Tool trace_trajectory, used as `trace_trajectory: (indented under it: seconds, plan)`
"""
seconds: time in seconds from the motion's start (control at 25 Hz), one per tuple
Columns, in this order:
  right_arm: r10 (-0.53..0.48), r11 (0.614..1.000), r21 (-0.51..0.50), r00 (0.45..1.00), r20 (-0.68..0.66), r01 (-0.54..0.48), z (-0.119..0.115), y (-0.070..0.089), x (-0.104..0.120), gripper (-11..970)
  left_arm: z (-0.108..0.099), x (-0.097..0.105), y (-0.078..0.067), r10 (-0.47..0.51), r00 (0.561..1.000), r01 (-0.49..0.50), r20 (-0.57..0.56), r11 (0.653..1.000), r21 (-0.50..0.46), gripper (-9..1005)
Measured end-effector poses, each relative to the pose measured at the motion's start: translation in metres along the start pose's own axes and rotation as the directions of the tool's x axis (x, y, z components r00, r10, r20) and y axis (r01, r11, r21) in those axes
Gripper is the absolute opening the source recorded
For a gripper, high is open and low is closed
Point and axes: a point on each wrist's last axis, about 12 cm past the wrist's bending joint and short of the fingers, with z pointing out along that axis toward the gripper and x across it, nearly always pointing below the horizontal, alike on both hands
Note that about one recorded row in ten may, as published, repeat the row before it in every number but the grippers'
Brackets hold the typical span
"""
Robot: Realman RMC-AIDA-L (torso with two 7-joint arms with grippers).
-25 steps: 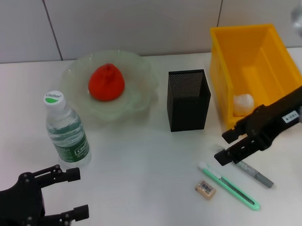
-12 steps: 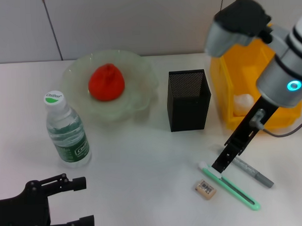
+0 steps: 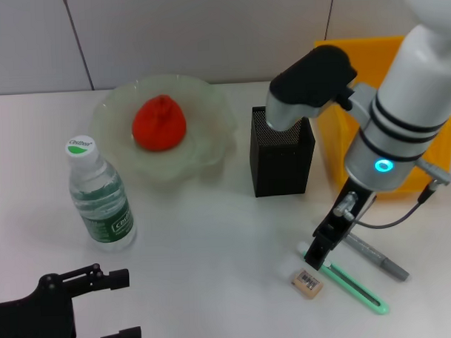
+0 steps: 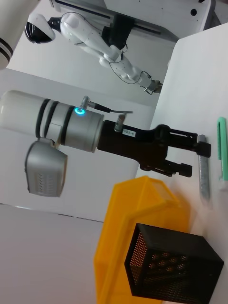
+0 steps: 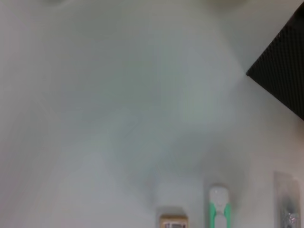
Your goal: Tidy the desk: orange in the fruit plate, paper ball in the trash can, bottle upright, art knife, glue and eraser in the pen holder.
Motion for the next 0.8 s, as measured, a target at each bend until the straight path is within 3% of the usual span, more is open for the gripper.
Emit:
trace_trajectory:
  seconds: [0.8]
  plan:
    - [0.020,0.999,0.047,1.000,-0.019,-0.019,0.025,-0.001,-0.007,714,0.002,0.005,0.000,-0.016,1.000,0.016,-0.001,1.000,-0.024,816]
